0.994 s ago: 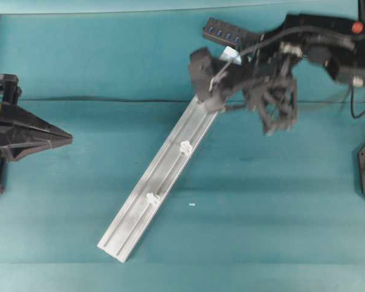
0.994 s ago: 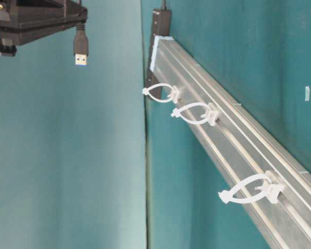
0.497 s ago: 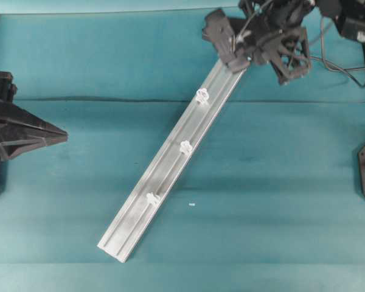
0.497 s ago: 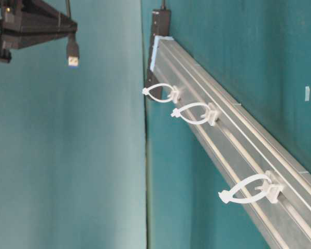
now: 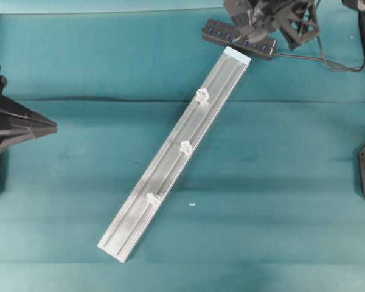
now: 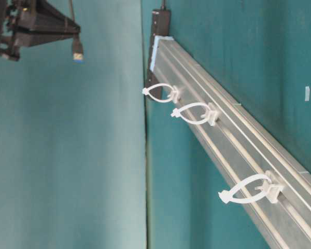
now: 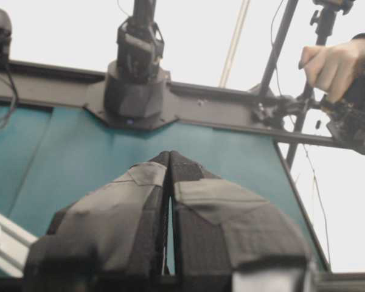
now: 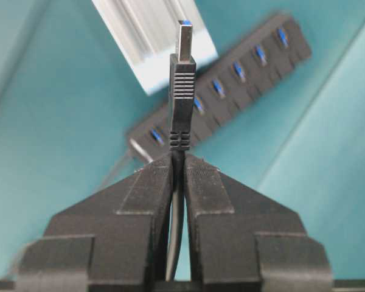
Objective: Pass the USB cable through three rings with both arms.
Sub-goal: 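Lift the plug with the right gripper and carry it toward the hub end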
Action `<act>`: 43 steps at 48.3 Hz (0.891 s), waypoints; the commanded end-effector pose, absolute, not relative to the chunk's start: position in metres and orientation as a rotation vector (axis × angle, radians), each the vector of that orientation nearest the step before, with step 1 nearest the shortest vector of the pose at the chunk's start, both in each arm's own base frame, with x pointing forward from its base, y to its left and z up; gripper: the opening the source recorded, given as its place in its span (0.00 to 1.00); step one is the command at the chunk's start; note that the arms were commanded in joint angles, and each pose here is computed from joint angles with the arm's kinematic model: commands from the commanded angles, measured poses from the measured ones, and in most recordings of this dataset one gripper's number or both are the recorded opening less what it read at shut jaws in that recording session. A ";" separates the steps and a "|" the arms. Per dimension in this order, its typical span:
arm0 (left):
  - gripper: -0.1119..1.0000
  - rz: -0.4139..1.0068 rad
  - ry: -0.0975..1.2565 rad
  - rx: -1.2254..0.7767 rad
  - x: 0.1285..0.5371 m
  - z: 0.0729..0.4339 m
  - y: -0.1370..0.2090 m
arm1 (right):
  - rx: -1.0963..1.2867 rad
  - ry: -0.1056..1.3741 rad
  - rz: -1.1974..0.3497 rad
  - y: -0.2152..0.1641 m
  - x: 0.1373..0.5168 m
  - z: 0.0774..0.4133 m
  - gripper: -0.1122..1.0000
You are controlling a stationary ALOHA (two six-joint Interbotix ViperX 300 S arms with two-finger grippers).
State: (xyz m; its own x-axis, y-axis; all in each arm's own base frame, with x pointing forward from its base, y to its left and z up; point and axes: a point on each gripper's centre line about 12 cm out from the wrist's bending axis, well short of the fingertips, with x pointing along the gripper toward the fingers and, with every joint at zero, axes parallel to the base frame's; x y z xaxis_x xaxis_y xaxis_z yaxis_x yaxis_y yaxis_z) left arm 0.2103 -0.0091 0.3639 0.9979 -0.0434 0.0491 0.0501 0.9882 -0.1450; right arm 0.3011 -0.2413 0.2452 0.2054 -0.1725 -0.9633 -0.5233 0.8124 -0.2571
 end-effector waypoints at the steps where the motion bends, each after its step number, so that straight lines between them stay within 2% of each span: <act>1: 0.10 -0.039 -0.050 -0.142 0.211 0.372 -0.007 | -0.644 1.360 0.277 -0.248 0.302 0.238 0.16; 16: 0.10 -0.016 -0.037 -0.138 0.205 0.374 -0.003 | -0.730 1.325 0.379 -0.250 0.312 0.208 0.16; 29: 0.13 -0.014 -0.018 -0.137 0.206 0.369 -0.003 | -0.765 1.266 0.428 -0.246 0.318 0.202 0.16; 43: 0.13 -0.011 0.005 -0.137 0.211 0.364 -0.002 | -0.762 1.223 0.544 -0.232 0.327 0.178 0.16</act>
